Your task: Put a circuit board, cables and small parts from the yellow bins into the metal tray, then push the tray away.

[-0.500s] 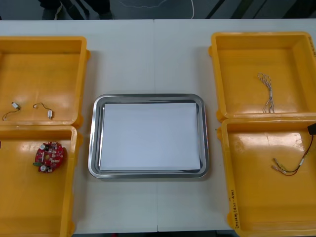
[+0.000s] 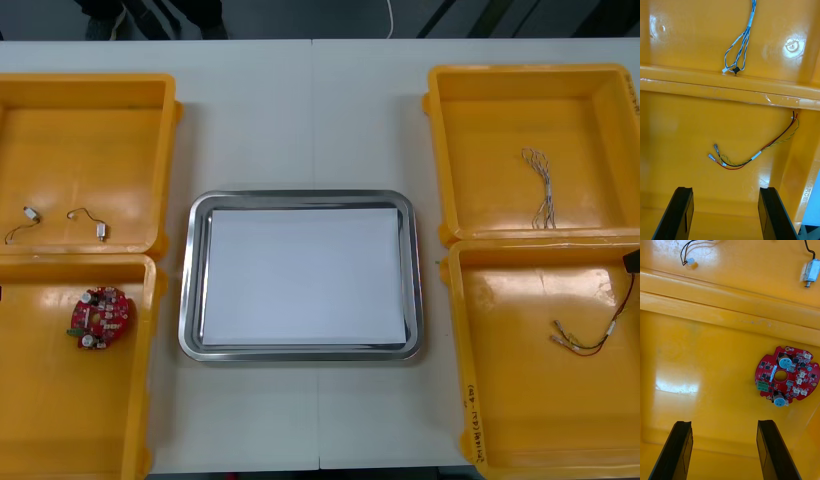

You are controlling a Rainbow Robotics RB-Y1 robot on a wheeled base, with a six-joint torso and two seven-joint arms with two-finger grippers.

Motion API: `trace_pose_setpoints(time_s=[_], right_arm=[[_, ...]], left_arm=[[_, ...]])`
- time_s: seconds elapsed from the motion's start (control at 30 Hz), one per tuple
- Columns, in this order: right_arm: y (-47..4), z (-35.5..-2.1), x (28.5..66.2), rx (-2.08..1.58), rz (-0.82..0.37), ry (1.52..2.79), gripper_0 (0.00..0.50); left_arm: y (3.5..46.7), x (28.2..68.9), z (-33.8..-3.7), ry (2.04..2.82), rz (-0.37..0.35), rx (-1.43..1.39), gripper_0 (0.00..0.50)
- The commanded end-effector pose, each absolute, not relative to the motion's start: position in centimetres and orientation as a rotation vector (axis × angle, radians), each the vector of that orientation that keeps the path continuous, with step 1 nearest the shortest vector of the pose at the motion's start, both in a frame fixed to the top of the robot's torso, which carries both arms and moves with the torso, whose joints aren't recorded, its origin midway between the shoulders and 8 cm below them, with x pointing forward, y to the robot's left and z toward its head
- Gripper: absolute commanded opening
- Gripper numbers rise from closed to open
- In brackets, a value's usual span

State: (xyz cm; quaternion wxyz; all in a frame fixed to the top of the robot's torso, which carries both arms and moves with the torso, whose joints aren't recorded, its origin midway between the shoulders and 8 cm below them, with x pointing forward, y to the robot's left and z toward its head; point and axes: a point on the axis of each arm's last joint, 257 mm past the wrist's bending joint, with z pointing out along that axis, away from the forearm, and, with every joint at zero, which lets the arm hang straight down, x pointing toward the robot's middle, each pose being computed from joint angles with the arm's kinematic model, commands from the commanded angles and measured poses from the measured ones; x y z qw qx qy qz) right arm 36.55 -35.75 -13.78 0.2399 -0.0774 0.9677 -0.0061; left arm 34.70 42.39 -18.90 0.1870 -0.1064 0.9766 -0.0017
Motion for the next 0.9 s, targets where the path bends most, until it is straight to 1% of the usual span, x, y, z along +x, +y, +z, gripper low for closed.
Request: trace_pose_setpoints(time_s=[0.03, 0.9], right_arm=[[-36.8, -12.59, 36.33, -0.157, -0.058, 2.625, 0.5], [-36.8, -12.59, 36.33, -0.157, -0.058, 2.625, 0.5]], left_arm=[[43.67, 34.1, -17.96, 2.761, 0.095, -0.143, 0.5], [43.67, 34.1, -17.96, 2.761, 0.095, -0.143, 0.5]])
